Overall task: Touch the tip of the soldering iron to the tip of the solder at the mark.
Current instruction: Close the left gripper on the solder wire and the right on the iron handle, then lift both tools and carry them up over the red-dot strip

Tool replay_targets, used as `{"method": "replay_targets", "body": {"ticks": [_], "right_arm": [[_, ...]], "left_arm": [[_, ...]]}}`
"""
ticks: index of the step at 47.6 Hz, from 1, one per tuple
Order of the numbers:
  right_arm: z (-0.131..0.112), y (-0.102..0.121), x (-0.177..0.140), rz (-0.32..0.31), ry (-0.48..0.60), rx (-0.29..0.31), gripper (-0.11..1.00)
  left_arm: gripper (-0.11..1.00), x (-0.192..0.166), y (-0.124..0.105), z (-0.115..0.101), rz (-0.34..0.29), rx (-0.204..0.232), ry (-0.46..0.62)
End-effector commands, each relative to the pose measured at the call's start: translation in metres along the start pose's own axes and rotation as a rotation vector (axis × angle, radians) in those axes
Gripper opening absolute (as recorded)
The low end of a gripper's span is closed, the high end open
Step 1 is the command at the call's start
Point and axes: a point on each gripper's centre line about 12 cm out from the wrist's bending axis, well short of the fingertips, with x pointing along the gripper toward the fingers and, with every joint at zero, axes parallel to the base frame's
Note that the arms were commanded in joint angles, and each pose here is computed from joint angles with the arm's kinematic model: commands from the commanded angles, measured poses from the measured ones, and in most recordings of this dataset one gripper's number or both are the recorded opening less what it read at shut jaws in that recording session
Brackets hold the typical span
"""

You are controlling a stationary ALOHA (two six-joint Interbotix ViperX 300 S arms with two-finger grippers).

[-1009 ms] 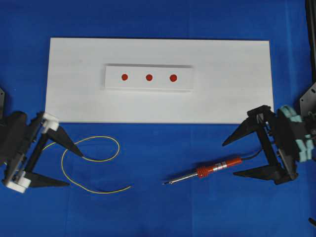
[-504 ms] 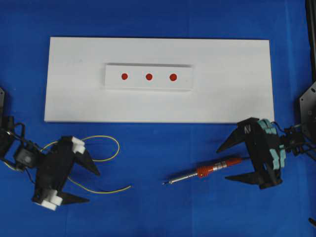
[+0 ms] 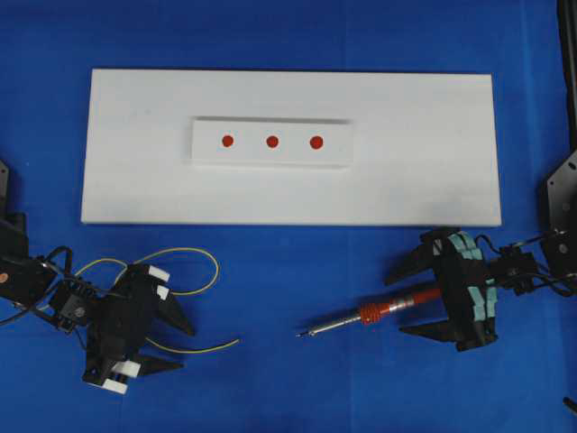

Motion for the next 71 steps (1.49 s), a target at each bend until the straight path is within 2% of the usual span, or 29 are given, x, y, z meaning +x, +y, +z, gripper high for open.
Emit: {"method": "replay_targets", "body": {"ticks": [1, 6, 10, 15, 18, 27, 33, 43, 55, 65, 71], "right_arm": [[0.007, 0.004, 0.007, 0.009, -0.024, -0.003, 0.8], [0.003, 0.003, 0.013, 0.004, -0.009, -0.011, 0.68], [0.001, 0.003, 0.016, 0.0, 0.0, -0.011, 0.43], [-0.001, 0.002, 0.015, -0.003, 0.009, -0.011, 0.15], [-0.001, 0.002, 0.015, -0.004, 0.01, -0.01, 0.06], [0.001, 0.002, 0.018, -0.011, 0.037, -0.003, 0.06], [0.012, 0.004, 0.017, -0.019, 0.087, 0.013, 0.06], [0.051, 0.008, -0.001, -0.03, 0.194, 0.036, 0.06], [0.105, 0.01, -0.033, -0.039, 0.272, -0.005, 0.06], [0.139, -0.012, -0.055, -0.126, 0.3, -0.038, 0.06], [0.152, -0.034, -0.064, -0.203, 0.304, -0.037, 0.06]], "left_arm": [[0.49, 0.0, -0.007, 0.002, -0.012, 0.01, 0.007], [0.22, 0.0, -0.006, 0.0, -0.007, 0.01, 0.028], [0.04, 0.0, -0.006, 0.0, -0.006, 0.01, 0.032], [0.01, 0.001, -0.007, 0.001, -0.006, 0.008, 0.031], [0.01, 0.001, -0.007, 0.001, -0.006, 0.004, 0.031], [0.01, -0.004, -0.009, 0.009, -0.004, -0.022, 0.035], [0.01, -0.012, -0.012, 0.024, 0.006, -0.048, 0.056], [0.01, -0.039, -0.017, 0.055, 0.042, -0.065, 0.136], [0.01, -0.075, -0.003, 0.087, 0.102, -0.102, 0.155], [0.01, -0.109, 0.026, 0.106, 0.175, -0.161, 0.101], [0.01, -0.131, 0.045, 0.114, 0.226, -0.183, 0.057]]}}
